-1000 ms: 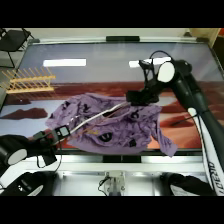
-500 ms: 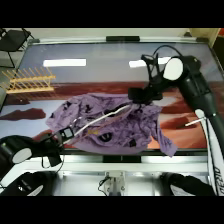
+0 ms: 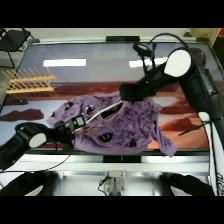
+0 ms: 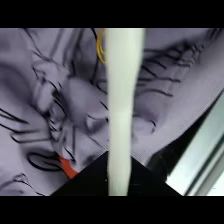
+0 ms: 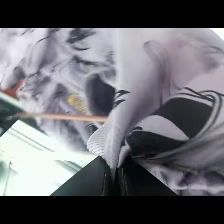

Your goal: Fold the shirts.

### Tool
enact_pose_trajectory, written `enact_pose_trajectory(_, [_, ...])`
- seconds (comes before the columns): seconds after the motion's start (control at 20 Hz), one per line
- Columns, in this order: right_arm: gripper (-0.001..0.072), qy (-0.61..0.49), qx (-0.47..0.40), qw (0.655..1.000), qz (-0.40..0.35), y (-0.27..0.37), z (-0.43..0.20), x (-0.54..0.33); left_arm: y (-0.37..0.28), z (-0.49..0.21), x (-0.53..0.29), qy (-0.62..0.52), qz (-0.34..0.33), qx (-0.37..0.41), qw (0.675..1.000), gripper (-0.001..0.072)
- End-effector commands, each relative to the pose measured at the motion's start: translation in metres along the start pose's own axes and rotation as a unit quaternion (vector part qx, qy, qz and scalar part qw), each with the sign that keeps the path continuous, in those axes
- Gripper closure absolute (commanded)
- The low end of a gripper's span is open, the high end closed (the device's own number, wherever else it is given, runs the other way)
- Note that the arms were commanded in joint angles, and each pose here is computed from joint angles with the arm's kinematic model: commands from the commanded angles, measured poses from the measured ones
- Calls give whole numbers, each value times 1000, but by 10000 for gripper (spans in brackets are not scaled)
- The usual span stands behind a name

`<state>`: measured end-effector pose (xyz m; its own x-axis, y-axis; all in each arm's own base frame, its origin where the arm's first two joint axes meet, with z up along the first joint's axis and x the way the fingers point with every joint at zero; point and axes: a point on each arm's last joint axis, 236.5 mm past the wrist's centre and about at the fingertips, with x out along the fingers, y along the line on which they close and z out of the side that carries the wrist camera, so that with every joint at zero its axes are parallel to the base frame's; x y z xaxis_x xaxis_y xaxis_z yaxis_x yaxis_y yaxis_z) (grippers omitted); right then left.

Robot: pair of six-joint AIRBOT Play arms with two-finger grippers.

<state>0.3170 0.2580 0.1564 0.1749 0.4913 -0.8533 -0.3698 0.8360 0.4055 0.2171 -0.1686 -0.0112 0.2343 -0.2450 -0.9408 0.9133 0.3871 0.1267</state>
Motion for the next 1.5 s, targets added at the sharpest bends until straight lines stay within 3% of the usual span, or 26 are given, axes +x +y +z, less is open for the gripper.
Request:
enact_pose_trajectory(0.0, [615,-3,-40,999,11,28,-4,-4,12,17,-1,-3,5,78,997,657])
enact_pose_trajectory(0.35, [615,-27,-60,998,4,36,6,-27,-1,48,14,-33,11,129,991,656])
enact_pose_trajectory(0.7, [614,27,-33,999,31,48,-20,-28,18,66,32,-67,15,27,997,657])
enact_pose_trajectory(0.75, [596,32,-28,999,13,40,-22,-27,21,67,30,-69,18,22,997,656])
enact_pose_trajectory(0.8, [475,30,-25,999,-4,32,-21,-27,24,69,28,-72,21,20,997,657])
enact_pose_trajectory(0.85, [204,26,-23,999,-11,28,-19,-27,25,70,27,-74,22,21,997,657])
enact_pose_trajectory(0.9, [139,21,-20,999,-15,24,-17,-30,26,69,27,-73,22,21,997,657])
enact_pose_trajectory(1.15, [139,-84,12,996,-30,-7,16,-105,24,68,27,-69,19,21,997,657])
enact_pose_trajectory(1.3, [146,-87,44,983,-152,-104,5,-151,22,65,28,-63,14,24,998,657])
enact_pose_trajectory(1.4, [156,6,-49,969,-242,-168,-19,-160,16,57,27,-45,2,41,998,657])
enact_pose_trajectory(1.45, [156,7,-106,970,-217,-171,-10,-153,14,52,27,-35,-6,45,998,657])
